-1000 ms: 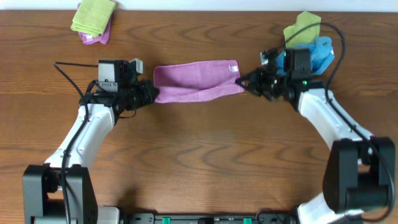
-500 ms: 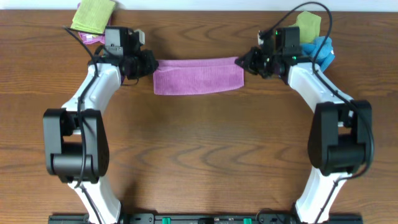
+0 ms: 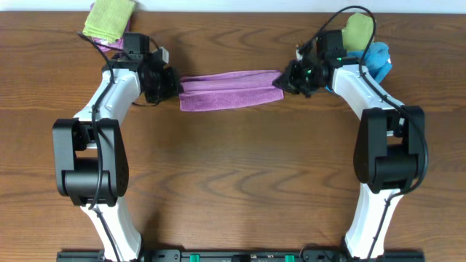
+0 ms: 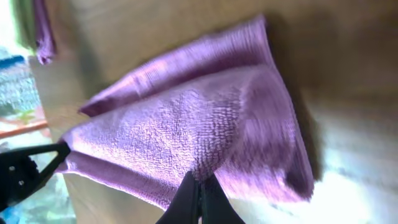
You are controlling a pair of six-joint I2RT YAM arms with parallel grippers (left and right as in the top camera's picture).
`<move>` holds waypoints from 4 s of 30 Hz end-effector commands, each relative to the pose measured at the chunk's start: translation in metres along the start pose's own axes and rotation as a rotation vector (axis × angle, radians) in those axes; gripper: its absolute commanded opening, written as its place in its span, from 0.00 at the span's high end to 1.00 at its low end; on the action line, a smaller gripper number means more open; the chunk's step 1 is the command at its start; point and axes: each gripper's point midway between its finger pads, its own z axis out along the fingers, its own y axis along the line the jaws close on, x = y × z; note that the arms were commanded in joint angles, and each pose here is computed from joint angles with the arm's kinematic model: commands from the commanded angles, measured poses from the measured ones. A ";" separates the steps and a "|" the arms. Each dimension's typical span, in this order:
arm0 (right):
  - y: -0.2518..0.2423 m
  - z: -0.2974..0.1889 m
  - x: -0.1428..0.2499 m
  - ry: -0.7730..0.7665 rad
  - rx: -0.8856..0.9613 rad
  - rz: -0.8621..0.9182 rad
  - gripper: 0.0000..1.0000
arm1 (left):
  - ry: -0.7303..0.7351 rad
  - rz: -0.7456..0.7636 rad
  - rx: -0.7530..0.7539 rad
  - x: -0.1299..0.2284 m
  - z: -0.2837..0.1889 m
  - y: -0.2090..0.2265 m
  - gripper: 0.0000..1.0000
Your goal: Fold the cloth
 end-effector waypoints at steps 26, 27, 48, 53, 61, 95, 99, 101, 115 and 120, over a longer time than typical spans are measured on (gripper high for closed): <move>-0.006 -0.003 -0.023 -0.095 0.067 -0.047 0.98 | -0.087 0.048 -0.091 -0.023 -0.005 0.017 0.94; -0.003 -0.003 -0.025 -0.106 0.058 -0.045 0.99 | -0.094 0.053 -0.087 -0.025 -0.004 0.016 0.94; 0.004 0.012 -0.039 -0.155 0.017 -0.080 0.98 | -0.095 0.039 -0.084 -0.026 0.015 0.016 0.95; -0.001 0.014 -0.025 -0.096 0.024 -0.038 0.99 | -0.072 0.040 -0.093 -0.021 0.012 0.017 0.94; -0.007 0.014 -0.016 -0.065 0.052 -0.033 0.98 | -0.068 0.042 -0.127 -0.020 0.010 0.022 0.94; 0.040 -0.054 -0.035 -0.276 0.219 -0.285 0.99 | 0.036 0.330 -0.476 -0.024 0.025 -0.011 0.94; 0.037 -0.055 -0.037 -0.287 0.240 -0.285 0.99 | 0.069 0.315 -0.487 -0.018 0.039 -0.001 0.95; 0.036 -0.055 -0.037 -0.286 0.245 -0.291 0.99 | 0.083 0.313 -0.491 -0.015 0.045 0.003 0.94; 0.007 -0.030 -0.029 -0.075 -0.062 -0.168 0.08 | 0.155 0.279 -0.471 0.008 0.063 0.016 0.94; -0.007 -0.018 -0.023 0.007 -0.178 -0.106 0.09 | 0.160 0.277 -0.457 0.009 0.065 0.015 0.94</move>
